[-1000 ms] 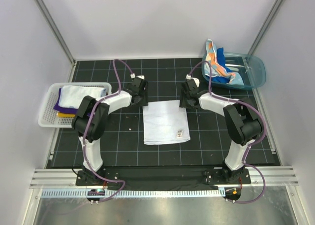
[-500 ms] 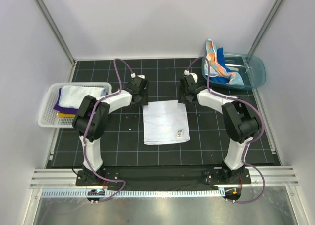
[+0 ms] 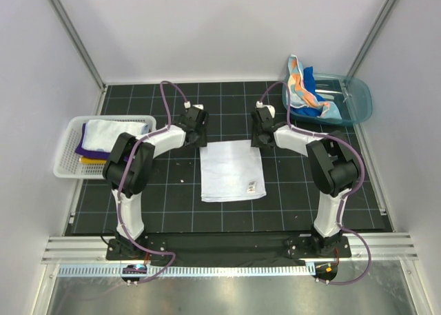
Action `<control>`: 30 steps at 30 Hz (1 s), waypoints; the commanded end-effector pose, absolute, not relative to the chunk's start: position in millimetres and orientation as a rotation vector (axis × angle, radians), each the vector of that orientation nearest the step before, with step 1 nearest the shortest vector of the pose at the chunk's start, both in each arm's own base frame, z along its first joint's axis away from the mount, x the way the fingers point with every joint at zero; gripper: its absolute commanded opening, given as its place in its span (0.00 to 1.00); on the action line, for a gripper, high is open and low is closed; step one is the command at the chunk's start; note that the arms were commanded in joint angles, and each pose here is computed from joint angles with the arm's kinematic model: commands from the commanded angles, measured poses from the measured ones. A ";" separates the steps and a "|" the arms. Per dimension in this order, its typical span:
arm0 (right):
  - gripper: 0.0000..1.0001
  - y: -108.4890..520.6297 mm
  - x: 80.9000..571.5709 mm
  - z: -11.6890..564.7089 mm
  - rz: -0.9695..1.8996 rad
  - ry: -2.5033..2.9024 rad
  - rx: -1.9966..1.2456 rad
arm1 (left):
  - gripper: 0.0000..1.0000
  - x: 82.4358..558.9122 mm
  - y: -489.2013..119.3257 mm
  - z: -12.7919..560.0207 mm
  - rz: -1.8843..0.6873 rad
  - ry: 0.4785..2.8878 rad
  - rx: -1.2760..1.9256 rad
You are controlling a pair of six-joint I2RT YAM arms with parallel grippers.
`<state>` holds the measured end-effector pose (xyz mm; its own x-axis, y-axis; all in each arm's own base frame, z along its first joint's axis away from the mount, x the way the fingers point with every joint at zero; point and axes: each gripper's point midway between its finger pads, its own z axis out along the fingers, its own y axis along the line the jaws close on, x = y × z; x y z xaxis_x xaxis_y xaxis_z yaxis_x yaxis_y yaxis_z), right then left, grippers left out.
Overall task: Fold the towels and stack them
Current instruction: Fold the towel
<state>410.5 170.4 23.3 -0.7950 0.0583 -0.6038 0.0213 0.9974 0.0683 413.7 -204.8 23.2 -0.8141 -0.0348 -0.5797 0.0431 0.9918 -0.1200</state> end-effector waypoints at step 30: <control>0.40 151.7 410.2 4.3 0.132 2.498 0.081 | 0.31 430.6 -221.5 -0.5 -0.221 2.554 0.046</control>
